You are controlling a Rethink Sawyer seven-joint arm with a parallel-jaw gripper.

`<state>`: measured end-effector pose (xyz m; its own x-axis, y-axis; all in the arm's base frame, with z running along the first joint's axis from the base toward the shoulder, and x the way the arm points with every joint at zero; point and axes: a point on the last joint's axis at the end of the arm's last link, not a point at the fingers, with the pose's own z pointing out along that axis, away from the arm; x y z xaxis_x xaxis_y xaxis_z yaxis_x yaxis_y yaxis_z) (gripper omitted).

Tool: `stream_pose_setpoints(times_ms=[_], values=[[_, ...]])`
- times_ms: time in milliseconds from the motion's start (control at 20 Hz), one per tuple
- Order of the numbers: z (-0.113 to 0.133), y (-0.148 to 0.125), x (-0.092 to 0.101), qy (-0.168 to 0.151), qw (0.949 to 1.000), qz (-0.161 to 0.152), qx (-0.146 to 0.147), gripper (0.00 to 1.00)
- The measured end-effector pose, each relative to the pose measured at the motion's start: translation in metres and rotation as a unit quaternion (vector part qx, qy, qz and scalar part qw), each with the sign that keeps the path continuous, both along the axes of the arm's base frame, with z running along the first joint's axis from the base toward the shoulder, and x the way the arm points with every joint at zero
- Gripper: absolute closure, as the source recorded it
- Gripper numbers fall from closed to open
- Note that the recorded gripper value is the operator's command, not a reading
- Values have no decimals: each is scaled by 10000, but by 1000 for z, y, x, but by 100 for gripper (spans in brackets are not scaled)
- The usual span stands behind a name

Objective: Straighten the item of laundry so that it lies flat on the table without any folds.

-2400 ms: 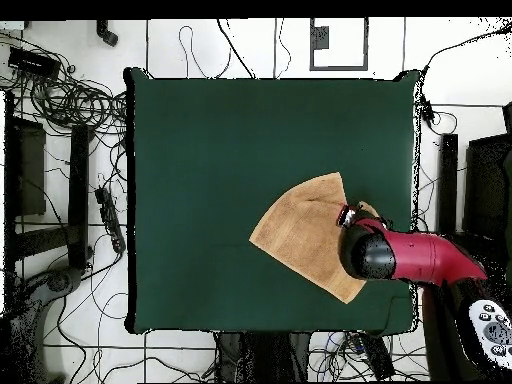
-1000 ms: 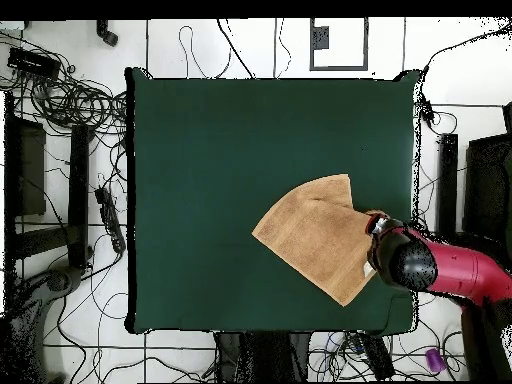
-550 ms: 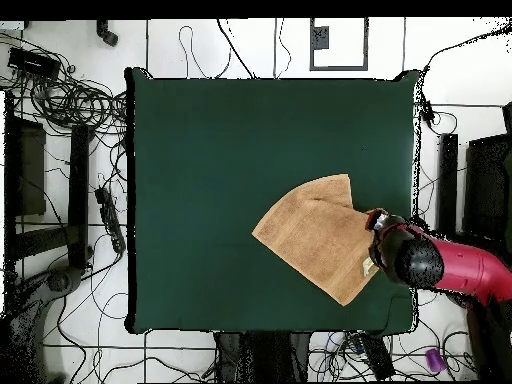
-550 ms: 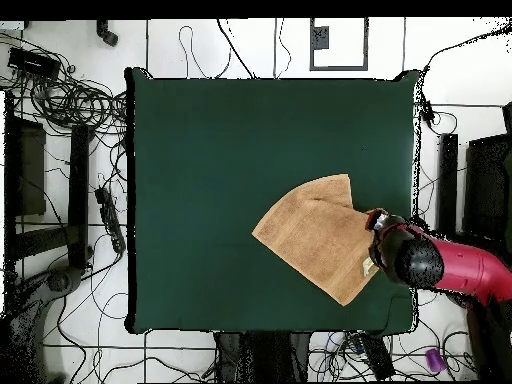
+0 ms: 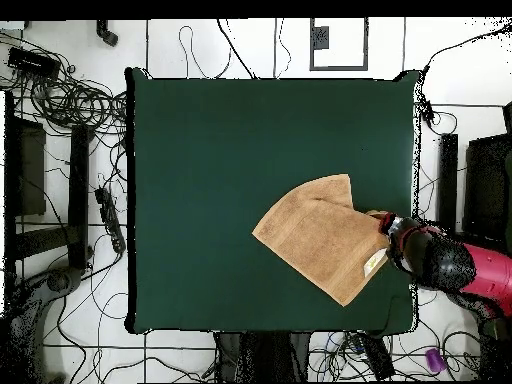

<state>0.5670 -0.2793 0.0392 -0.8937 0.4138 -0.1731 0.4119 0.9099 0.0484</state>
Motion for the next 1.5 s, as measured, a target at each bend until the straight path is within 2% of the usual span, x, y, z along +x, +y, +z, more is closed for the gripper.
stream_pose_setpoints(times_ms=[500, 900, 1200, 1500], values=[[-10, -11, 0, -96, 9964, 653, 530, 100], [-15, 0, 7, -204, 9936, 712, 850, 100], [-26, 21, 12, -229, 9883, 701, 1332, 100], [-32, 29, 12, -202, 9836, 671, 1664, 100]])
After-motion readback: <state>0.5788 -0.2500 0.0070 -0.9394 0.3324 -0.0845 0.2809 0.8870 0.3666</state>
